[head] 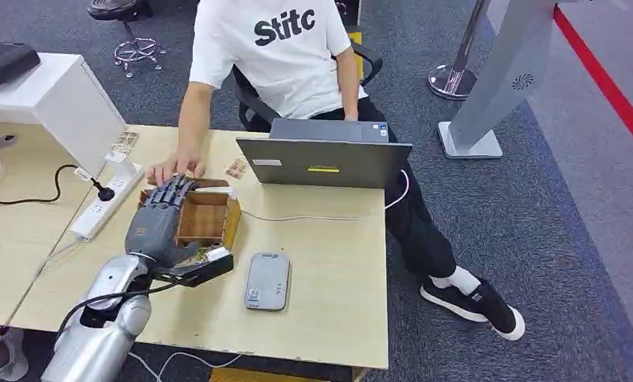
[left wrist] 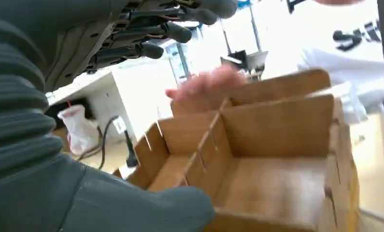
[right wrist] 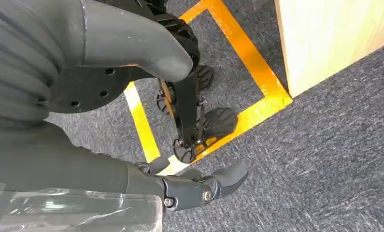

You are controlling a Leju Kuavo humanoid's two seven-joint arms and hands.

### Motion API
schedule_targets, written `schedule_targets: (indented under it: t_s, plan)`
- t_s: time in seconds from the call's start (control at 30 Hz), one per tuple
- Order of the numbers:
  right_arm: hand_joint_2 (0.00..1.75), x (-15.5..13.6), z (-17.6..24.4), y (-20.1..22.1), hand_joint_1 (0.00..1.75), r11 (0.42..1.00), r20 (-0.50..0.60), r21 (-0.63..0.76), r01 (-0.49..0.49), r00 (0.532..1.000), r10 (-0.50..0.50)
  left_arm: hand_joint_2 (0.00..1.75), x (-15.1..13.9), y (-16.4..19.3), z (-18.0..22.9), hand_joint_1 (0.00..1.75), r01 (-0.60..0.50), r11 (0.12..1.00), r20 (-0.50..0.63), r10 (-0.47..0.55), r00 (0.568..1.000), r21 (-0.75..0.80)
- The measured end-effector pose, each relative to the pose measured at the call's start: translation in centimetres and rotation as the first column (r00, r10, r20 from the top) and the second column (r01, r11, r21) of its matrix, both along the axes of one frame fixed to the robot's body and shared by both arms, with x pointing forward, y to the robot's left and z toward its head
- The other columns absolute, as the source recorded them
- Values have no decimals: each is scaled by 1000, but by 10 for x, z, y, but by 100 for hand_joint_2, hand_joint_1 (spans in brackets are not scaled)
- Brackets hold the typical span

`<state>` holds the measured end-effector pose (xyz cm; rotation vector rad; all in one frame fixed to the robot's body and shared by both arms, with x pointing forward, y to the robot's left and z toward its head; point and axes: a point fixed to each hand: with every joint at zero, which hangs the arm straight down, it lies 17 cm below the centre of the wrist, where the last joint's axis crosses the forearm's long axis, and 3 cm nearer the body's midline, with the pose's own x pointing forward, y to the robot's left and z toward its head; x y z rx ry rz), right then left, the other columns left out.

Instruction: Pass the card to the sensor for recognition and then transmit it.

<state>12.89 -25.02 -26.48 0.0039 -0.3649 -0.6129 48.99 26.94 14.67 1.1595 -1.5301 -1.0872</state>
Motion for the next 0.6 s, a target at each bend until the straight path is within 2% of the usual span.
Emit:
schedule_targets:
  t_s: [0.1, 0.23, 0.33, 0.47, 0.6]
  plan:
    - [175, 0, 0, 0, 0, 1000, 0, 0, -2, 1000, 2, 175, -2, 0, 2, 0, -3, 1000, 21, 2, 1000, 16]
    - [175, 0, 0, 0, 0, 1000, 1, -5, -13, 1000, 13, 175, -11, -3, 25, 0, 6, 999, 144, -13, 989, 43]
    - [175, 0, 0, 1, 0, 1000, 1, -5, -17, 1000, 17, 175, -18, -9, 35, 0, 29, 998, 192, -39, 981, 53]
    - [175, 0, 0, 1, 0, 1000, 2, -5, -16, 1000, 16, 175, -24, -16, 41, 0, 51, 997, 225, -64, 972, 63]
    - [175, 0, 0, 1, 0, 1000, 2, -5, -18, 1000, 18, 175, -27, -23, 33, 0, 88, 994, 193, -100, 976, 67]
